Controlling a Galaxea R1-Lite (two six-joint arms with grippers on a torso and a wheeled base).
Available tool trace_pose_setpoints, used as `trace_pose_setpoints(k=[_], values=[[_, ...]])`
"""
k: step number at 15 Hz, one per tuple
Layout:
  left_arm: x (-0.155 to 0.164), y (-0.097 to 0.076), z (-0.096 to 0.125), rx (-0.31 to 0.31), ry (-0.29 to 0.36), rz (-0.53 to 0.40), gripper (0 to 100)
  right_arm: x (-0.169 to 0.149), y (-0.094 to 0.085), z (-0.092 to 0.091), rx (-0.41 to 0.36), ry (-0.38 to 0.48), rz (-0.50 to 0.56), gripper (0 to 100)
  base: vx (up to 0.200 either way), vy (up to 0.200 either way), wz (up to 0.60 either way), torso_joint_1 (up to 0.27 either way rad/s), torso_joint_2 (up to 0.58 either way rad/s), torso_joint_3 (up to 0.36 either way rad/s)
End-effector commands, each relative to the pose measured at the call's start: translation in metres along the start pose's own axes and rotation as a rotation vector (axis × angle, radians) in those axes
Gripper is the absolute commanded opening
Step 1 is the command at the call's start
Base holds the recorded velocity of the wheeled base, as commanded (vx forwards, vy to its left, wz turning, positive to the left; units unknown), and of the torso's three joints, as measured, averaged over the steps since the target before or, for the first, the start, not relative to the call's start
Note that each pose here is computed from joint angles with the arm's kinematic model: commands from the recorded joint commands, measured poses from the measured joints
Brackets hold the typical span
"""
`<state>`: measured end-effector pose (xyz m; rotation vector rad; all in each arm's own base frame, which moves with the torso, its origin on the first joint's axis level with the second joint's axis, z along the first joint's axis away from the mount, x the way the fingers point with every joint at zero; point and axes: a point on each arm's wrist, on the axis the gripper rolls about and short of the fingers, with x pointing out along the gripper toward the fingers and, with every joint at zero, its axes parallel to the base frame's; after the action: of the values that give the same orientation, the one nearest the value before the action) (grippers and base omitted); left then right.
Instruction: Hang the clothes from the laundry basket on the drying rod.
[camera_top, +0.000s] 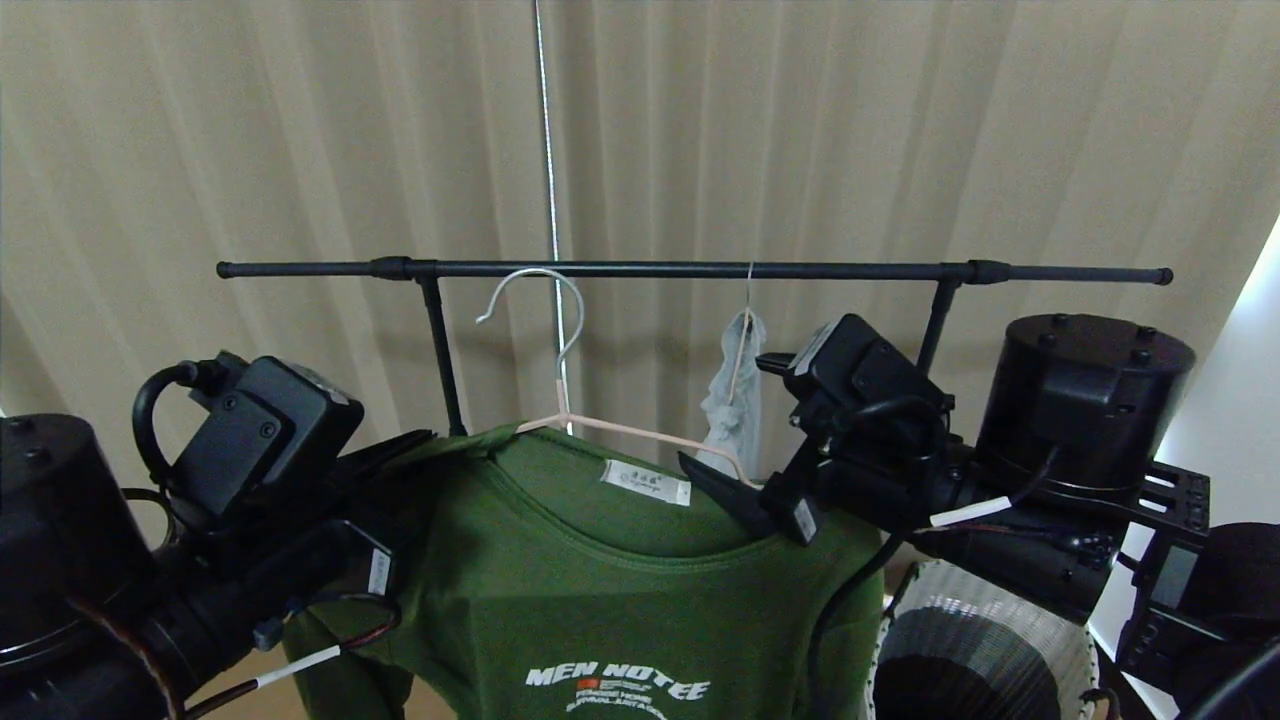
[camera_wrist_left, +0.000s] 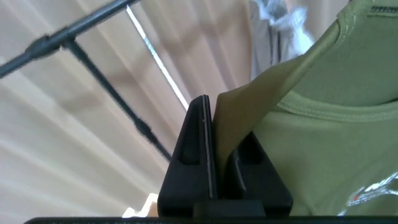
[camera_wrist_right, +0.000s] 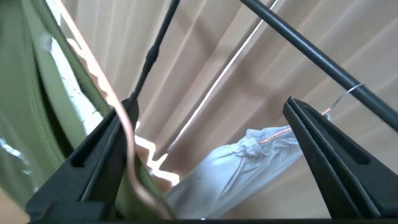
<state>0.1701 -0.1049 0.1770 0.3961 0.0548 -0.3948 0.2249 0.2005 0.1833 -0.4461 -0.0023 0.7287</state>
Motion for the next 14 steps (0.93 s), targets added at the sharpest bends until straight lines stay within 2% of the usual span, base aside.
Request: trace_pose_setpoints(k=[1, 3, 4, 14], values=[[0.0010, -0.0018, -0.0004, 0.002, 0.003, -0.008, 0, 0.0036, 0.0030, -0.0042, -0.023, 0.019, 0.011, 100, 0.000, 0.000, 0.00, 0.000, 0.00, 0.000], [0.0009, -0.0042, -0.0026, 0.007, 0.011, -0.019, 0, 0.0057, 0.0102, -0.0028, -0.049, 0.016, 0.035, 100, 0.000, 0.000, 0.00, 0.000, 0.00, 0.000], [0.0006, -0.0046, -0.0038, 0.008, 0.015, -0.020, 0, 0.0059, 0.0114, -0.0032, -0.049, 0.018, 0.039, 0, 0.000, 0.000, 0.00, 0.000, 0.00, 0.000], [-0.0014, -0.0069, -0.0103, 0.026, 0.038, -0.034, 0, 0.0055, 0.0118, -0.0043, -0.049, 0.020, 0.042, 0, 0.000, 0.000, 0.00, 0.000, 0.00, 0.000]])
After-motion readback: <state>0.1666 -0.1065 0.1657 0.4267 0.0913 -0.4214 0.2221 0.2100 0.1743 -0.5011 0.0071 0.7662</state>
